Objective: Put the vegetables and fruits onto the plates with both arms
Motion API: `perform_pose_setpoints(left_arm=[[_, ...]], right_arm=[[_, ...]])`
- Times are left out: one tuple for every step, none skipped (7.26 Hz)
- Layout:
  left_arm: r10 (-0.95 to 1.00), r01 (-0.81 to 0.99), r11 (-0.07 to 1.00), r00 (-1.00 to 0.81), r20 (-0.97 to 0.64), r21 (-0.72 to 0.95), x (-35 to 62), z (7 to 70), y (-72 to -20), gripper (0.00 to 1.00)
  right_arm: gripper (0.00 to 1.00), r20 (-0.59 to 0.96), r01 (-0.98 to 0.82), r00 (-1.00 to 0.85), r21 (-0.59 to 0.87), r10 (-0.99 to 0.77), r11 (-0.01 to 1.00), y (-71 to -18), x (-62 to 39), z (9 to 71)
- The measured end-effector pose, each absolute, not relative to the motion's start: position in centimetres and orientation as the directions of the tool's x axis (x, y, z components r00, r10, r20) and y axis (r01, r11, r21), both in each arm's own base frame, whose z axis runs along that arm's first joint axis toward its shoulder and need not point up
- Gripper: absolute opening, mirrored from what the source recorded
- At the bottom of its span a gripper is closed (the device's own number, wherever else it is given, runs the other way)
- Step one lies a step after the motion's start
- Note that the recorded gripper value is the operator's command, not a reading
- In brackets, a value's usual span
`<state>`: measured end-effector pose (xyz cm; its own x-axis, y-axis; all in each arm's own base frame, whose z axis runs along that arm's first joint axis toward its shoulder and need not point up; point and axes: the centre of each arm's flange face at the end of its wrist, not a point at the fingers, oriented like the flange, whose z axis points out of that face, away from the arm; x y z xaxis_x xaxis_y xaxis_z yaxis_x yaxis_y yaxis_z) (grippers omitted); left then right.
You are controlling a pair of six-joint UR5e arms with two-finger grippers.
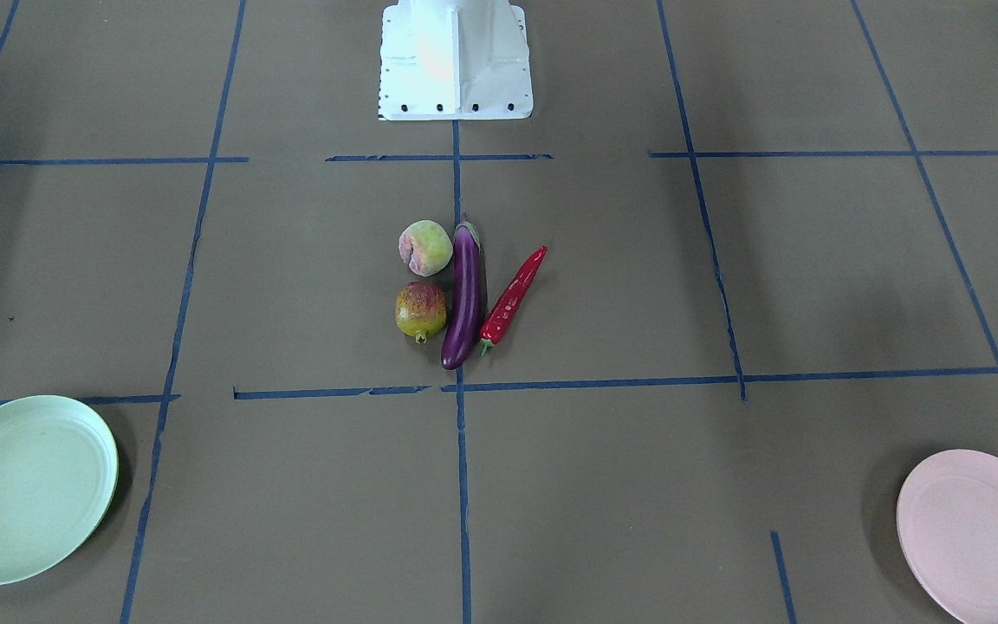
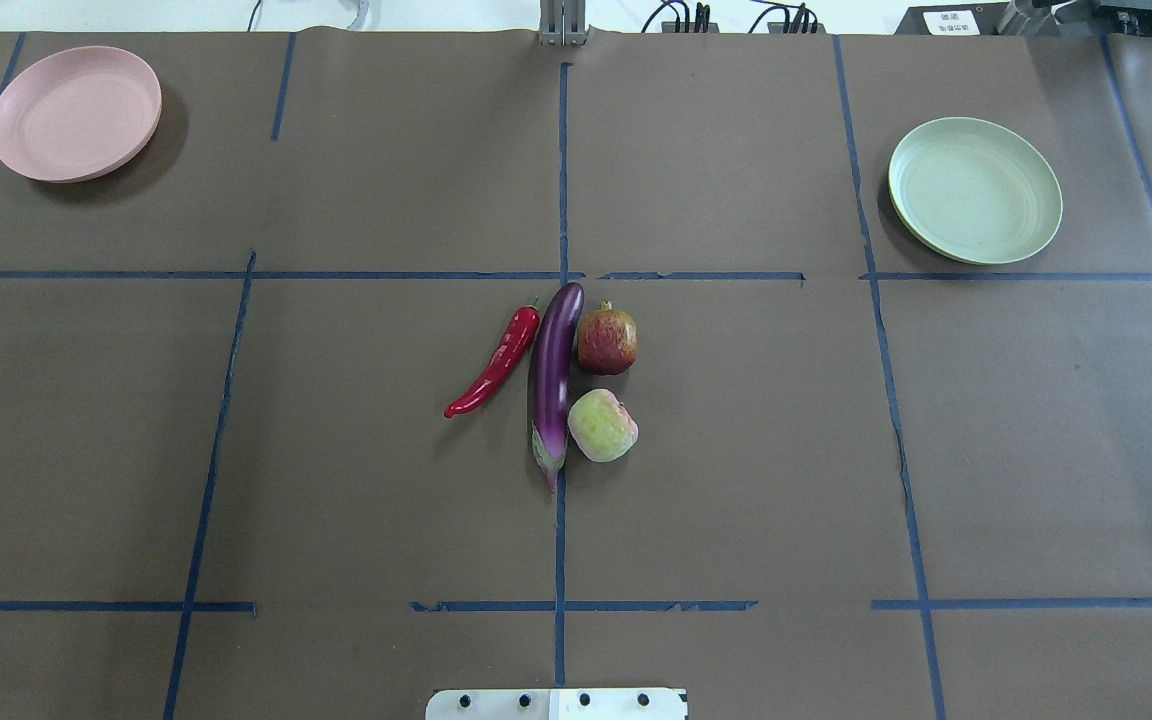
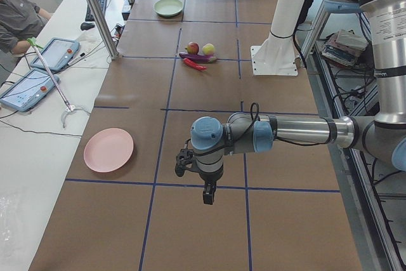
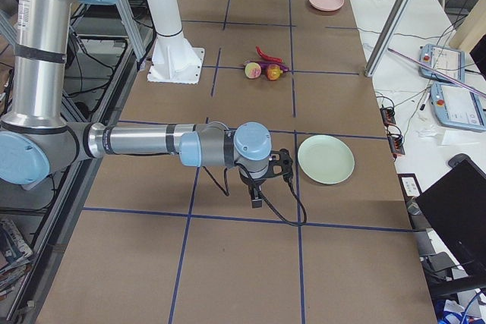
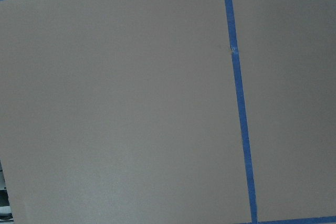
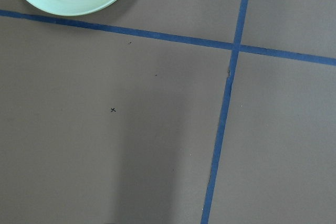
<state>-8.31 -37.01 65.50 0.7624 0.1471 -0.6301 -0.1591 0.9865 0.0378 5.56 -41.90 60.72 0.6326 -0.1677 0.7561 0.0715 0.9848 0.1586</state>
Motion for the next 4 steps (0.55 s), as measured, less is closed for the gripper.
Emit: perform_pose_setpoints(left_arm=[[0.147, -0.161, 0.986, 0.763, -0.630, 0.036, -8.2, 65.6, -37.0, 1.00], [0.148, -0.163, 0.986, 0.763, -0.630, 0.034, -8.2, 65.7, -37.0, 1.00], [0.148, -0.164, 0.986, 0.762, -0.630, 0.034, -8.2, 65.7, -37.0, 1.00], [0.149, -0.164, 0.986, 0.762, -0.630, 0.035, -8.1, 65.7, -37.0, 1.00]], right_arm=[[1.00, 0.757, 0.070, 0.630, 0.168, -0.175, 0.983, -42.4, 5.4, 60.1], [1.00, 0.754, 0.080, 0.626, 0.194, -0.200, 0.978, -43.8, 4.8, 58.7], [1.00, 0.749, 0.103, 0.618, 0.223, -0.238, 0.969, -45.6, 3.3, 56.9], [1.00, 0.746, 0.127, 0.608, 0.248, -0.273, 0.960, -47.7, 0.9, 54.5]])
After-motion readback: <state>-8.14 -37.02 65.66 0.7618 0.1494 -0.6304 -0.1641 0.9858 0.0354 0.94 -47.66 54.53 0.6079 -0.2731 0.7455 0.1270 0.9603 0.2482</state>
